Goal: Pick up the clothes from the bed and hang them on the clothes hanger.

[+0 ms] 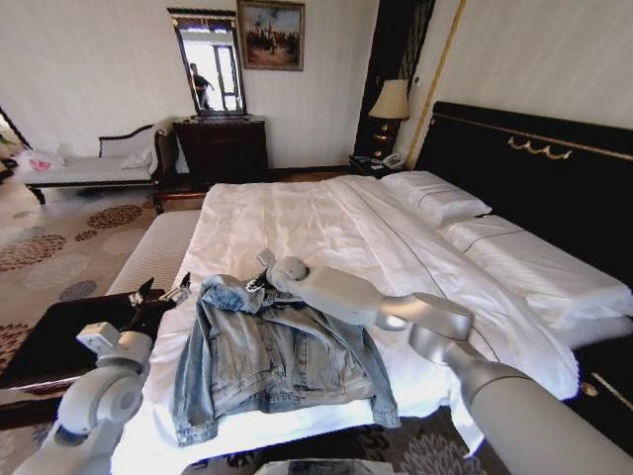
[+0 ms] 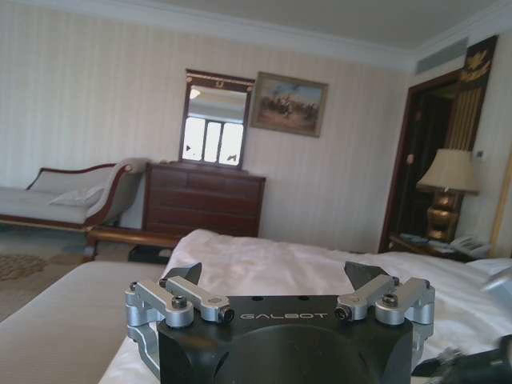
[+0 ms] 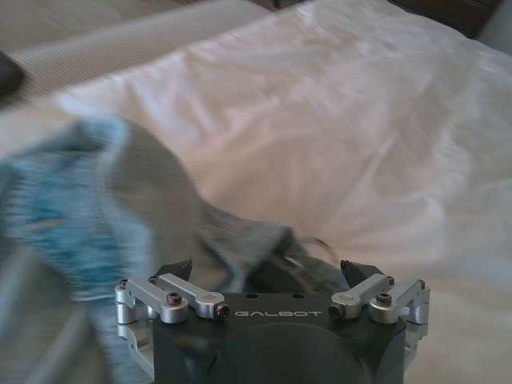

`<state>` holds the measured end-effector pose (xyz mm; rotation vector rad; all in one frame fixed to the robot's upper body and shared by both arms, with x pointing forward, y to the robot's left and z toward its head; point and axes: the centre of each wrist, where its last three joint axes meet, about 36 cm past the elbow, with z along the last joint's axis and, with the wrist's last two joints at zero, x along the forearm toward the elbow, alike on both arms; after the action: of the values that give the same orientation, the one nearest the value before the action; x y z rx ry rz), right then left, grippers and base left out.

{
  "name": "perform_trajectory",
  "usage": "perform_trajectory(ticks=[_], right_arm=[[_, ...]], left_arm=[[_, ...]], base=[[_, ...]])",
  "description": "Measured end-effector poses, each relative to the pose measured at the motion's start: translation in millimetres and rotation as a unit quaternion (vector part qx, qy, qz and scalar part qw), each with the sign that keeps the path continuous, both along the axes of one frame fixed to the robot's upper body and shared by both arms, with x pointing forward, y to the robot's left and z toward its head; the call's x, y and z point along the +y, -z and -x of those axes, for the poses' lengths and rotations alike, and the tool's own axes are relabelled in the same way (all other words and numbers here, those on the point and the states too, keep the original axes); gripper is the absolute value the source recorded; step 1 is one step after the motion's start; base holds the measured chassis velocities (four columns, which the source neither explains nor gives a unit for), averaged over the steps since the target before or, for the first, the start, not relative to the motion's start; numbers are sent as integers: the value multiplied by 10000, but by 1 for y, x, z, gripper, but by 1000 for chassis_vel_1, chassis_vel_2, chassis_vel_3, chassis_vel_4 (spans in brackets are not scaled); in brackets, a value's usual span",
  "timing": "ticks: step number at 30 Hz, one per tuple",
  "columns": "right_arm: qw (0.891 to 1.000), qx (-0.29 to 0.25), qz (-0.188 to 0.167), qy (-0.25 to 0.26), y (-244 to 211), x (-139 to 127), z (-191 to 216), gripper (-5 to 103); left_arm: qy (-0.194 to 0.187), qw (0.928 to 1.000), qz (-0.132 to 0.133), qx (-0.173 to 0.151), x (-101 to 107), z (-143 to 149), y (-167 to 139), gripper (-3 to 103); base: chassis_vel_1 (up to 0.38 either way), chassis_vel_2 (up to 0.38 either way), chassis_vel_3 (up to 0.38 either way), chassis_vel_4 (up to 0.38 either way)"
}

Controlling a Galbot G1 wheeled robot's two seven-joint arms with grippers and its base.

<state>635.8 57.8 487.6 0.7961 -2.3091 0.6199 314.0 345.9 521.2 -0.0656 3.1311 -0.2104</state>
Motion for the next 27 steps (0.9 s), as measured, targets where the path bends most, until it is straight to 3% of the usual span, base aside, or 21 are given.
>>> perform_trajectory(ticks=[7,10,24,27], right_arm=[[9986,-54,458,240,9,3,-31,100],[9966,-1,699,431,17,-11,-45,100],[9936,475,927,440,50,-23,-42,100],[9913,561,1040,577,64,-42,-51,100]], left_arm=[[77,9999,78,33,1,-2,4,100],[140,9998,116,10,1,-6,3,100],[263,9996,135,28,-6,-6,5,100],[268,9995,134,27,-6,-7,6,100]], base=[[0,0,0,0],[0,0,0,0],[0,0,0,0],[0,0,0,0]])
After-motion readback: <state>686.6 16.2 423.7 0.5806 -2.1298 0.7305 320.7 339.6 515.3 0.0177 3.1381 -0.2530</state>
